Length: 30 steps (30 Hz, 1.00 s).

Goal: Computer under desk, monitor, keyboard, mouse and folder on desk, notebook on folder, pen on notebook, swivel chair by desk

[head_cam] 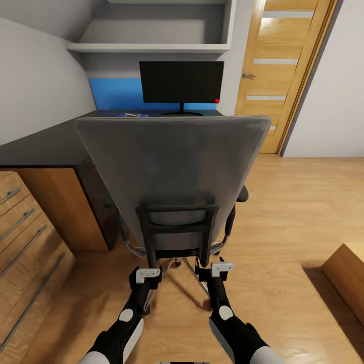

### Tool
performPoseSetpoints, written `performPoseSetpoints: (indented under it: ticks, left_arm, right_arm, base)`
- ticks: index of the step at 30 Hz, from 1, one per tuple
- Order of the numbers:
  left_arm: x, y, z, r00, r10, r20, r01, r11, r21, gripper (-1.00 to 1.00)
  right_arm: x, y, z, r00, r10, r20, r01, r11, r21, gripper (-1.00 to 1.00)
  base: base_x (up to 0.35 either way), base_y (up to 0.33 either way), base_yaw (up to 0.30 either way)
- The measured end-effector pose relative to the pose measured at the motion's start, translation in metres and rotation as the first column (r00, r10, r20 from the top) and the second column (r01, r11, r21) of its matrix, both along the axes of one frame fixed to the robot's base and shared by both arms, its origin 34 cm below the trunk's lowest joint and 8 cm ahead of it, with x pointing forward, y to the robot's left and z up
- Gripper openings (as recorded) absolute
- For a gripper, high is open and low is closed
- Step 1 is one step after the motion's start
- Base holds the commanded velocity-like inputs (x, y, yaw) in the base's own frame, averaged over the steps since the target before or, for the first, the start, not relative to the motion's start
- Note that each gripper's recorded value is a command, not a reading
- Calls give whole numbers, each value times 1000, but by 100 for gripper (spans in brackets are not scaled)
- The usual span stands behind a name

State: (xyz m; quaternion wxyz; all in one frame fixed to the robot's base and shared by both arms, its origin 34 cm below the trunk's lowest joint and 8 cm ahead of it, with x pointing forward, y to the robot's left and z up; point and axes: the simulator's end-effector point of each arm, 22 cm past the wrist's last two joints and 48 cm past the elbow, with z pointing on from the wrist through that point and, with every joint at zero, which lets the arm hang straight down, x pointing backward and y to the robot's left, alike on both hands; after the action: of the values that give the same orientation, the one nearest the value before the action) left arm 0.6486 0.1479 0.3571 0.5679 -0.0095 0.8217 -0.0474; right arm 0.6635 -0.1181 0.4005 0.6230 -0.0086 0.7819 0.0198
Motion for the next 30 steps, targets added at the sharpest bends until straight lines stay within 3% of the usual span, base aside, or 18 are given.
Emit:
performPoseSetpoints:
  ticks: [30]
  left_arm:
    - [0,-2,-1,1000,-7,-1,7,1000,2,100]
  right_arm:
    - [0,-1,-1,1000,-1,-2,1,1000,1,100]
  base:
    - [268,-27,0]
